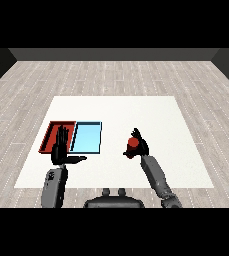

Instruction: Pick the red can and put it in the red box

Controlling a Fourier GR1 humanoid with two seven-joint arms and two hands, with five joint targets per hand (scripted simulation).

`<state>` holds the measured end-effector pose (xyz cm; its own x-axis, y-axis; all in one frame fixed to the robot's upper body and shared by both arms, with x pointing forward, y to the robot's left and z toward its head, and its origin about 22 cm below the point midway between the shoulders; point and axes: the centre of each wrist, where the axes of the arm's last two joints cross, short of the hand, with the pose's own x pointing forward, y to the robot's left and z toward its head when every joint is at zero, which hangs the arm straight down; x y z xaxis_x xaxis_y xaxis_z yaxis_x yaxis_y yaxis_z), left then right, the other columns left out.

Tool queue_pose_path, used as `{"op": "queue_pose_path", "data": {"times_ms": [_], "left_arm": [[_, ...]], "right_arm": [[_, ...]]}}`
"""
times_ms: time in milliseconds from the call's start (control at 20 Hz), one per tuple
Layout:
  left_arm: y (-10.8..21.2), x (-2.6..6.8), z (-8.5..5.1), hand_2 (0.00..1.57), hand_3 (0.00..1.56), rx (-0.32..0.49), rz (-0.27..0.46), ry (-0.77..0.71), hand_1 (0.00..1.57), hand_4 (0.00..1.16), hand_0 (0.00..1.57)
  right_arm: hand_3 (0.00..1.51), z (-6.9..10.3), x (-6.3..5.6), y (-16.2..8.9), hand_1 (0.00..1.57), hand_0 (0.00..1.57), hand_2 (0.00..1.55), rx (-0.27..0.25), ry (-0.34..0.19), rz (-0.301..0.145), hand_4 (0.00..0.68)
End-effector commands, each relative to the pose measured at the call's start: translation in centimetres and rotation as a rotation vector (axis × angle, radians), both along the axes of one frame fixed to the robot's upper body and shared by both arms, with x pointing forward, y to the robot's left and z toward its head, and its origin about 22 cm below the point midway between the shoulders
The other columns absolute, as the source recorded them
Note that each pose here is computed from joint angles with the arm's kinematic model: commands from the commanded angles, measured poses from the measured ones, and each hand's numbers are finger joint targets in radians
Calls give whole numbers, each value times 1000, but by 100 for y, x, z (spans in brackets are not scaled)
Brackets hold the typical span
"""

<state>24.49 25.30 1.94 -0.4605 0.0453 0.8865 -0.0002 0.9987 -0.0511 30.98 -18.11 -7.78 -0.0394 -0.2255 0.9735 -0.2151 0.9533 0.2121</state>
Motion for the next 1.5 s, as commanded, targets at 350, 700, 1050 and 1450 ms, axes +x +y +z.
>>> {"op": "queue_pose_path", "data": {"times_ms": [350, 700, 1050, 1450], "left_arm": [[47, -204, -158, 0, 0, -2, 1, -8, 0, 0, 0], [-16, -12, 13, 0, 0, -14, -13, -5, 0, 0, 0], [-85, 165, 39, 0, 0, -3, -30, 15, 0, 0, 0], [-305, -28, -216, 0, 0, 43, -91, 21, 0, 0, 0]], "right_arm": [[1423, -68, -85, 160, 1462, 1462, 1459, -159, 52, -180, 611], [1401, -68, -67, 87, 1460, 1460, 1446, -177, 34, -152, 587], [1373, 120, -28, 182, 1438, 1438, 1437, -228, -58, -144, 607], [1376, 767, 58, 44, 1436, 1436, 1428, -240, -205, -148, 622]]}}
